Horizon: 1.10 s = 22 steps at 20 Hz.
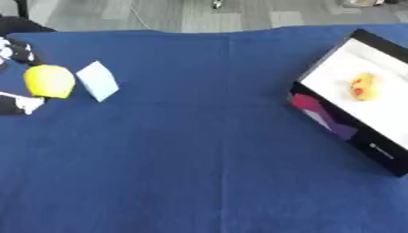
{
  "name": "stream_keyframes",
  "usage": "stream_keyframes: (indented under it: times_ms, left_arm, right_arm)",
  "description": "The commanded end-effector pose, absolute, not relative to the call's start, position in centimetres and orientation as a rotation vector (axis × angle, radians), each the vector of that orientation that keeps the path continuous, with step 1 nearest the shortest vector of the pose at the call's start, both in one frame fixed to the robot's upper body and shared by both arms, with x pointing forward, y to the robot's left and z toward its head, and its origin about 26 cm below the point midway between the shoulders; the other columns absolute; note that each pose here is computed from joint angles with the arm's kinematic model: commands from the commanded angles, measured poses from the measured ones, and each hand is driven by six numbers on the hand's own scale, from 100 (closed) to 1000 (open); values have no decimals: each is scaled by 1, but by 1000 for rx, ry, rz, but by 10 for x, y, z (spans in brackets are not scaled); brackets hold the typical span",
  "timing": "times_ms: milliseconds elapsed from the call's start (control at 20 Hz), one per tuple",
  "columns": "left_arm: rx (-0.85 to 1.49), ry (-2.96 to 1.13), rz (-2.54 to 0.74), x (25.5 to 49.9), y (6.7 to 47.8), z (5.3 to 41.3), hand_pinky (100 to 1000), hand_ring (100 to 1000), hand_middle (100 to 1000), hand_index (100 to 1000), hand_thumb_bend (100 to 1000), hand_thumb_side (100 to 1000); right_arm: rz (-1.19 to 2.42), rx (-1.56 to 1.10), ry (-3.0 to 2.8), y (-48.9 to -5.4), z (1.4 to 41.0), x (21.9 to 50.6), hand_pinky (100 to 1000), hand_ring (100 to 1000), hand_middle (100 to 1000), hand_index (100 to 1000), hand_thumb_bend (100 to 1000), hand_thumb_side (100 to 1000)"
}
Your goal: Pick up the objects with one hand, pass them to the other hand, and then place them into the box on the other side of the table.
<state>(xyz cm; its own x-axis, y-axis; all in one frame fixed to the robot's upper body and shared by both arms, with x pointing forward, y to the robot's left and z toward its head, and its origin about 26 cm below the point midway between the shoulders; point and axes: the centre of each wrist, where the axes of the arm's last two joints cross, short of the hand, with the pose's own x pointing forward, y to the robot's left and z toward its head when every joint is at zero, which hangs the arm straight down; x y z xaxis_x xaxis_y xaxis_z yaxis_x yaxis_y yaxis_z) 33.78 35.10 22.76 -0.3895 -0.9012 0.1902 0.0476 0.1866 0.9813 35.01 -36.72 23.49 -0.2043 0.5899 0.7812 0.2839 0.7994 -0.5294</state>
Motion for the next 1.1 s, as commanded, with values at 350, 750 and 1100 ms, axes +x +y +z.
stream_keyframes:
  times_ms: [350, 750, 1100]
  left_arm:
    - [798, -1704, -1305, 345, 326, 238, 776, 674, 602, 557, 100, 100]
    - [706, -1794, -1281, 354, 298, 232, 768, 656, 599, 561, 100, 100]
    - [692, -1824, -1258, 357, 290, 230, 766, 648, 595, 569, 100, 100]
  right_arm:
    - [378, -624, -1905, -350, 266, 345, 888, 779, 820, 854, 100, 398]
    - [413, -558, -1953, -337, 276, 339, 887, 785, 831, 856, 100, 393]
    - [435, -532, -1965, -331, 279, 340, 884, 786, 835, 857, 100, 393]
